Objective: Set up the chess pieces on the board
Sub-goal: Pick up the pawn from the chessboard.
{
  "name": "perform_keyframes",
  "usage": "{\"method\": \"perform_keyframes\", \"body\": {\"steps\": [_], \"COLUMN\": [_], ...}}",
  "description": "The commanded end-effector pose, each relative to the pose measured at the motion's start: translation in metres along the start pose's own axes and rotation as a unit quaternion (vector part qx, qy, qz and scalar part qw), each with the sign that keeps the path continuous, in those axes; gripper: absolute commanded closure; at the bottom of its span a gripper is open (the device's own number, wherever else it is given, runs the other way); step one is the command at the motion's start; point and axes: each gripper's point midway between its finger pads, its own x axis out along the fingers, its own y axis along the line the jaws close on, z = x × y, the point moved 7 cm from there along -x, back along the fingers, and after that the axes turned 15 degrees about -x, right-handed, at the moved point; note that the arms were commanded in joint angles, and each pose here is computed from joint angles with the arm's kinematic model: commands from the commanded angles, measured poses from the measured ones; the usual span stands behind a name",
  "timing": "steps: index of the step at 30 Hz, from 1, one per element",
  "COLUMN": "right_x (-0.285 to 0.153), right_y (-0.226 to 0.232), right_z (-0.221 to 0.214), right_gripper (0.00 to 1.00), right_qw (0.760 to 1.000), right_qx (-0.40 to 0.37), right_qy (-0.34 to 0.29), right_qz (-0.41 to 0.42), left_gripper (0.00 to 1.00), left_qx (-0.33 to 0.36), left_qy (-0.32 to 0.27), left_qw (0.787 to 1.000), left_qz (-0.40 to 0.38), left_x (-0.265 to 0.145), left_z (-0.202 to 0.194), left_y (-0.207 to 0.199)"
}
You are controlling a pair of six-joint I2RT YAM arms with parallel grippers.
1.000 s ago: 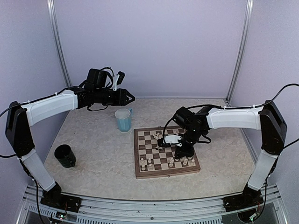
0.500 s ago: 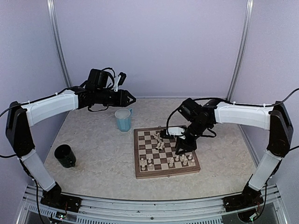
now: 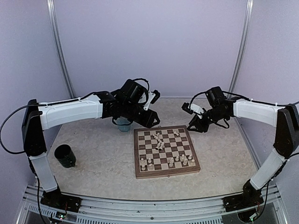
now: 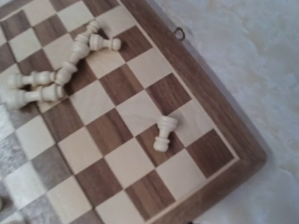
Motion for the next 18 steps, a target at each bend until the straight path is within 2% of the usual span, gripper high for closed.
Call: {"method": "perform_keyframes", "body": {"steps": [1, 6, 18], "right_x": [0.026, 0.052, 0.097], "right_y": [-0.016, -0.022, -0.012], "right_z": [-0.001, -0.006, -0.007], "right_gripper": [0.65, 0.63, 0.63], "right_qw": [1.0, 1.0, 0.999], "right_qx": [0.019, 0.023, -0.002], "right_qy": [-0.004, 0.005, 0.042], "right_qz": [-0.003, 0.021, 0.031], "left_gripper": [0.56, 0.55, 0.54], "left_qx": [-0.015, -0.035, -0.031], "left_qy": [0.011, 0.003, -0.008], "left_qw": [0.999, 0.999, 0.999], "left_qz": [0.03, 0.011, 0.003], "left_x": [0.013, 0.015, 0.017], "left_z": [-0.009, -0.02, -0.024], "left_y": [0.005, 0.004, 0.005]}}
